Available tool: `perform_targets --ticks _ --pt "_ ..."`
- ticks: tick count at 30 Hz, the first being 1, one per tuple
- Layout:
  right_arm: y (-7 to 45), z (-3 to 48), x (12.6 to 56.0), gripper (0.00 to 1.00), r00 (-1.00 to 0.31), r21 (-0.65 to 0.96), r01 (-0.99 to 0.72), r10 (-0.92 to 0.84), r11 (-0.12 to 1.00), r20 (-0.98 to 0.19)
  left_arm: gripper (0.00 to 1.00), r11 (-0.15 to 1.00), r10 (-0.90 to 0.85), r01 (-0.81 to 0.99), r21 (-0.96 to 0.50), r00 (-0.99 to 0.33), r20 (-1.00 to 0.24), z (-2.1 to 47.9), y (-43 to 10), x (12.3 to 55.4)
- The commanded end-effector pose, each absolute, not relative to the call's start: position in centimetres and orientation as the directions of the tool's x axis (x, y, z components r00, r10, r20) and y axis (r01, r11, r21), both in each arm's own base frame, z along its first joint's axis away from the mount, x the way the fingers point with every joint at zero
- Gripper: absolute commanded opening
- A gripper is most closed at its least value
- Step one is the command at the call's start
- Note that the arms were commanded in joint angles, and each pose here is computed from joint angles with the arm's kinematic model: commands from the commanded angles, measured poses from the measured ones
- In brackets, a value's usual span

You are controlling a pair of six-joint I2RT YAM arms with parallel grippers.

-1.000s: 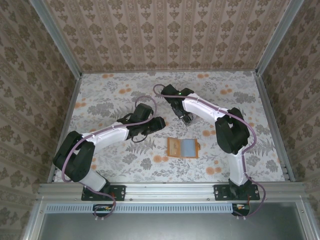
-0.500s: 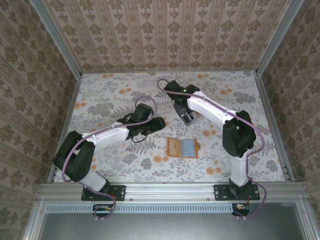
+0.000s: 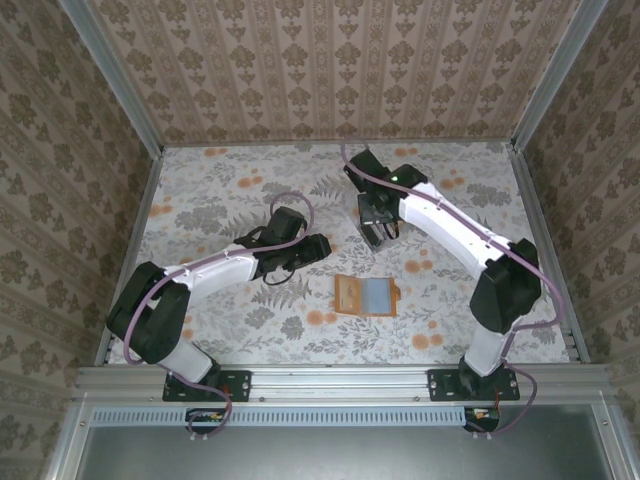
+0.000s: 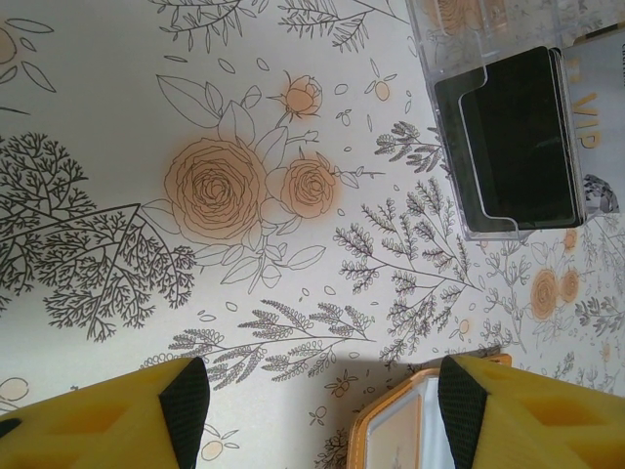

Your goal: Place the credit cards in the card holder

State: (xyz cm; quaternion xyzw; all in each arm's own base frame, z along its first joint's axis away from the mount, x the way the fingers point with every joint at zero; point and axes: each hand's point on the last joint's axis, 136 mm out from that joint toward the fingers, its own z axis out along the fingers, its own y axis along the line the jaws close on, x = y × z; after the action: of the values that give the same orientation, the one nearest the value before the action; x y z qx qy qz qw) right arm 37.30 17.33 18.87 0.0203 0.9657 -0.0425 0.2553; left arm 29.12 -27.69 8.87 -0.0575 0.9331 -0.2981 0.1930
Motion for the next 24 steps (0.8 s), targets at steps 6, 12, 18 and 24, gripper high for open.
perform_targets --ticks 6,12,18,24 --pt "19.5 19.2 34.8 0.00 -0.844 0.276 0.183 0.295 0.944 -0.448 0.66 0.775 -0.257 0.024 -0.632 -0.901 -0.350 12.4 -28.1 30.3" --pt "21.5 20.0 34.0 0.00 -0.867 0.545 0.054 0.310 0.836 -0.390 0.66 0.649 -0.279 0.093 -0.755 -0.894 -0.350 16.1 -29.4 31.4" --pt "21.7 21.7 33.4 0.00 -0.887 0.760 -0.076 0.303 0.646 -0.347 0.67 0.515 -0.242 0.203 -0.833 -0.898 -0.368 20.0 -31.1 31.6" --pt "21.8 23.3 32.6 0.00 -0.909 0.835 -0.150 0.257 0.529 -0.327 0.68 0.420 -0.186 0.260 -0.869 -0.913 -0.363 21.7 -32.8 31.1"
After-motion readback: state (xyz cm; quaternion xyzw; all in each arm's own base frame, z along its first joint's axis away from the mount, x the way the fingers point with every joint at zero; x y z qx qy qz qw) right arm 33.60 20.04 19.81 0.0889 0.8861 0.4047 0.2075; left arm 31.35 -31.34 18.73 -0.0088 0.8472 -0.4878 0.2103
